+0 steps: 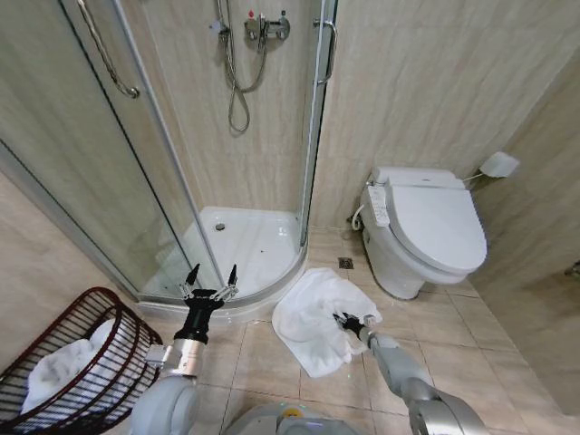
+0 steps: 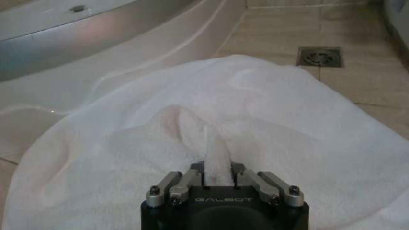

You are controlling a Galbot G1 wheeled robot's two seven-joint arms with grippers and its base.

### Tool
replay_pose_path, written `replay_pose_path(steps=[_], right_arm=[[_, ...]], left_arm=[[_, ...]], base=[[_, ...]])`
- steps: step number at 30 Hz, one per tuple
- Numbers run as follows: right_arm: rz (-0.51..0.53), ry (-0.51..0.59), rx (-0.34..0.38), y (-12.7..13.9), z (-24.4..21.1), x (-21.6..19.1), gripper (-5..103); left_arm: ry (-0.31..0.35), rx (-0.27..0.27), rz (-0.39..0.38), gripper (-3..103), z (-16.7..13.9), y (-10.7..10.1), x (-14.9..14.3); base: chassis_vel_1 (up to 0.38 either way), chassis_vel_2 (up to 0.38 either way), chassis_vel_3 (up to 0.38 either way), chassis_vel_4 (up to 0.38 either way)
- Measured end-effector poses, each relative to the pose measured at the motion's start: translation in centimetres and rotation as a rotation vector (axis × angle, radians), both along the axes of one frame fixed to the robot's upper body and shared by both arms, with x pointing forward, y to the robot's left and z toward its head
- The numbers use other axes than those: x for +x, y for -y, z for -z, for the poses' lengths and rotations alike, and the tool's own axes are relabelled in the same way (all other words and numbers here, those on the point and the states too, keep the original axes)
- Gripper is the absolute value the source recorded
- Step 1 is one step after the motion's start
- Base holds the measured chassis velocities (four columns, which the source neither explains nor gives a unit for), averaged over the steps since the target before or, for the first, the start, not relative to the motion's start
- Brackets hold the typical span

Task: Discard the used towel into the hamper.

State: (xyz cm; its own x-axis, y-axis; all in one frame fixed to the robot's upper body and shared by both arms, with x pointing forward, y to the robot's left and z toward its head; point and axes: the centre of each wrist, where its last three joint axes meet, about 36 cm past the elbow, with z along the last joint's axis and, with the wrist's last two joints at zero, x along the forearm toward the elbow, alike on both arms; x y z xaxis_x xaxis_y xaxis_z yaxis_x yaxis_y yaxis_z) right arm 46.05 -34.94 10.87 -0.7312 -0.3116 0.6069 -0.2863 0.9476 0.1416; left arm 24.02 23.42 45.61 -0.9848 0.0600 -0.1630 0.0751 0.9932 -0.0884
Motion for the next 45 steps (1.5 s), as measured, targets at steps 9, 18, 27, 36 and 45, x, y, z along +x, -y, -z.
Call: replay_pose_path(steps=[9, 18, 27, 36, 45], right_arm=[[0.02, 0.004, 0.003, 0.5, 0.5, -0.9, 3], [0.023, 0.075, 0.004, 0.1, 1.0, -1.8, 3], [0.021, 0.21, 0.0, -0.8, 1.6, -3.0, 3], [0.054, 0.402, -0.002, -0.4, 0.2, -6.0, 3], [0.101, 0.602, -0.005, -1.1, -7.8, -9.2, 3]], left_arm=[[0.0, 0.0, 0.0, 100, 0.0, 0.0, 0.0], [0.0, 0.0, 0.0, 100, 0.0, 0.0, 0.0], [0.0, 0.0, 0.0, 100, 0.0, 0.0, 0.0], [0.0, 0.0, 0.0, 100, 0.0, 0.0, 0.0], [0.0, 0.0, 0.0, 100, 0.0, 0.0, 0.0]], base=[[0.0, 0.0, 0.0, 0.0], [0.0, 0.0, 0.0, 0.0], [0.0, 0.0, 0.0, 0.0], [0.0, 0.0, 0.0, 0.0], [0.0, 0.0, 0.0, 0.0]])
